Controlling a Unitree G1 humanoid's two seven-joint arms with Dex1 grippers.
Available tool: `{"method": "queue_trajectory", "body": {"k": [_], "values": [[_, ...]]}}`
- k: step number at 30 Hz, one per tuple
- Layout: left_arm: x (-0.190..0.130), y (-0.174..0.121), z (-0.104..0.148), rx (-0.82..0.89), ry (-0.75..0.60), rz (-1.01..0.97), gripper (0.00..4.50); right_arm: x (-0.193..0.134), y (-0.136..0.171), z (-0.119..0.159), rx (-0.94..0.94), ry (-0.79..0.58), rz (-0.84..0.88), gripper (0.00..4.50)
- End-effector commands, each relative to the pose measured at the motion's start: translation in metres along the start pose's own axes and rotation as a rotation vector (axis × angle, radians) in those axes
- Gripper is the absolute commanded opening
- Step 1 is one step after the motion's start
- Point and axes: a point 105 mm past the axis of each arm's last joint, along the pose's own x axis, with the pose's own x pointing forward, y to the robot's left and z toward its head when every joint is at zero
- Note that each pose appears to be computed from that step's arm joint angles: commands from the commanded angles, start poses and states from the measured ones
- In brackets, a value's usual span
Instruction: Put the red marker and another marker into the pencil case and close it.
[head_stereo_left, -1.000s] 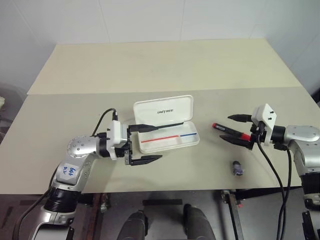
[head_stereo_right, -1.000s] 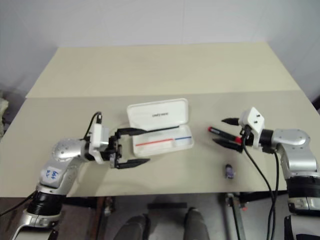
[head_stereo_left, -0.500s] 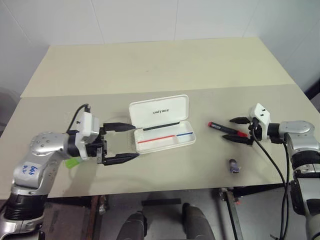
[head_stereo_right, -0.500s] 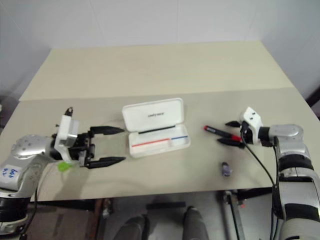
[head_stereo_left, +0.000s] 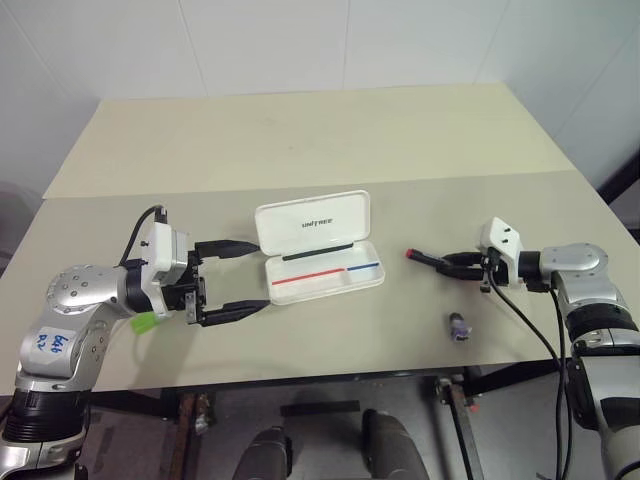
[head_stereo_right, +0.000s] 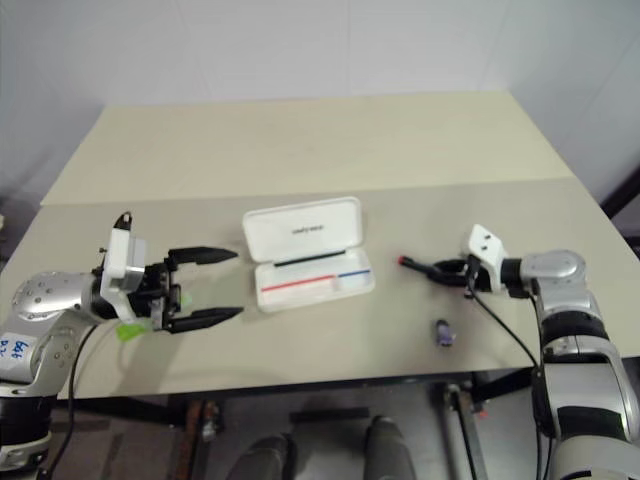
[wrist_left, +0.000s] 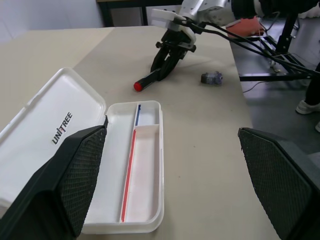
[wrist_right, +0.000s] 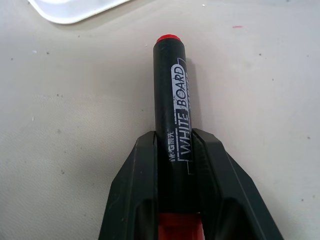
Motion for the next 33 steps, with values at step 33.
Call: {"method": "queue_trajectory", "body": {"k": [33], "values": [[-0.028,0.0,-0.018,0.071,0.09,0.158,4.5,0.109,0.071,0.159,-0.692,-0.261,0.411,0.59]]}}
